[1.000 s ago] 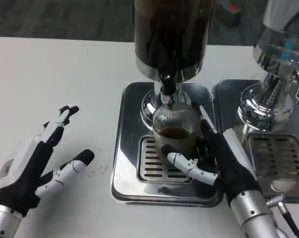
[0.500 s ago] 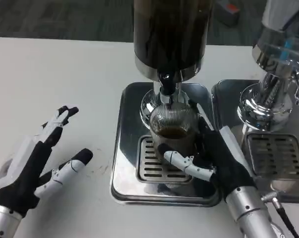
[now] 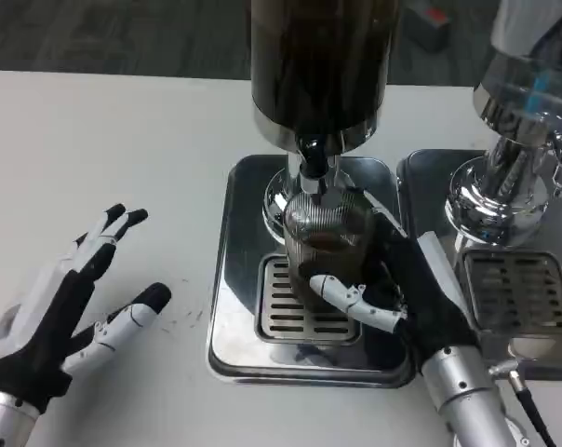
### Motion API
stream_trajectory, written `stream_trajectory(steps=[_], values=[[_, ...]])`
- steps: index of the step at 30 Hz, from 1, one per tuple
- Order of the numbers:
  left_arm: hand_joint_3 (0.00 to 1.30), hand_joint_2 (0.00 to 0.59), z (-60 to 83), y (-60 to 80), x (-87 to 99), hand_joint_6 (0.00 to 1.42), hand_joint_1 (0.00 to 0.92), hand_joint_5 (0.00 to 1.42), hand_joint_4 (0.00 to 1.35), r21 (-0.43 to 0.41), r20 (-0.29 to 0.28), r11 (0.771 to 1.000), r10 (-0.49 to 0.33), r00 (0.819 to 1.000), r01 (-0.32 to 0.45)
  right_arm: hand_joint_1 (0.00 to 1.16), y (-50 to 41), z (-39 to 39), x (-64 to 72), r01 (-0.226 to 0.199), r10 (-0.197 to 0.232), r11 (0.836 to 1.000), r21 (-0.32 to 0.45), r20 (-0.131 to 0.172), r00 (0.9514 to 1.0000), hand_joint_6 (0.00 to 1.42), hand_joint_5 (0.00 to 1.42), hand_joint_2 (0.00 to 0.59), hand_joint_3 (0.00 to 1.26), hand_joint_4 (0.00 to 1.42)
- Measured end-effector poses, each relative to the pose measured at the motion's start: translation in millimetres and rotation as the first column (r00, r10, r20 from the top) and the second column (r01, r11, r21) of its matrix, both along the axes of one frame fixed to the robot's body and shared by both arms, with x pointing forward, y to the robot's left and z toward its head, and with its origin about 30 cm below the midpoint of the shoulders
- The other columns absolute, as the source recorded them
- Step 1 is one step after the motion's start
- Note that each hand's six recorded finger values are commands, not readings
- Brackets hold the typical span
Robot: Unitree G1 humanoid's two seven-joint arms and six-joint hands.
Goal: Grasp the cup under the faucet to collect the drink, then remove the cup.
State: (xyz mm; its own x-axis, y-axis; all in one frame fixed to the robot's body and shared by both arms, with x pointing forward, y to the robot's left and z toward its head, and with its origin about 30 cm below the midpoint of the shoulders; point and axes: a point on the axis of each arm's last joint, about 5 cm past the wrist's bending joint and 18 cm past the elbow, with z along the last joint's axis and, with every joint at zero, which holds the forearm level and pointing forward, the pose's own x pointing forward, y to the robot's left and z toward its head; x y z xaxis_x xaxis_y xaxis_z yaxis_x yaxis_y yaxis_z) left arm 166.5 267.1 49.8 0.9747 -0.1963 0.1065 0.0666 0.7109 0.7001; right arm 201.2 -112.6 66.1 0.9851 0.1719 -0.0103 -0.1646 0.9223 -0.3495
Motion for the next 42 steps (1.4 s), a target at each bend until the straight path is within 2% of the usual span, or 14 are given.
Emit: stream_trajectory(steps=[18, 32, 42], values=[[0.12, 0.161, -0.8, 0.8, -2.0, 0.0, 0.0, 0.08, 0.0, -0.013, -0.009, 1.0, 0.006, 1.0, -0.006, 0.88, 2.7, -1.6, -1.7, 0.059, -0.059, 0.998, 0.007, 0.027, 0.9979, 0.45, 0.37, 0.255, 0.32, 0.43], [0.11, 0.16, -0.8, 0.7, -1.9, 0.0, 0.0, 0.08, 0.0, -0.011, -0.015, 1.0, -0.001, 1.0, 0.001, 0.91, 4.4, -3.3, -5.3, 0.095, -0.096, 0.995, 0.031, 0.034, 0.9948, 0.61, 0.54, 0.253, 0.35, 0.53], [0.11, 0.157, -0.3, 0.6, -1.0, 0.0, 0.0, 0.08, 0.0, -0.009, -0.02, 1.0, -0.011, 1.0, 0.011, 0.92, 4.7, -4.8, -7.9, 0.117, -0.118, 0.993, 0.035, 0.042, 0.9921, 0.65, 0.57, 0.251, 0.38, 0.54]])
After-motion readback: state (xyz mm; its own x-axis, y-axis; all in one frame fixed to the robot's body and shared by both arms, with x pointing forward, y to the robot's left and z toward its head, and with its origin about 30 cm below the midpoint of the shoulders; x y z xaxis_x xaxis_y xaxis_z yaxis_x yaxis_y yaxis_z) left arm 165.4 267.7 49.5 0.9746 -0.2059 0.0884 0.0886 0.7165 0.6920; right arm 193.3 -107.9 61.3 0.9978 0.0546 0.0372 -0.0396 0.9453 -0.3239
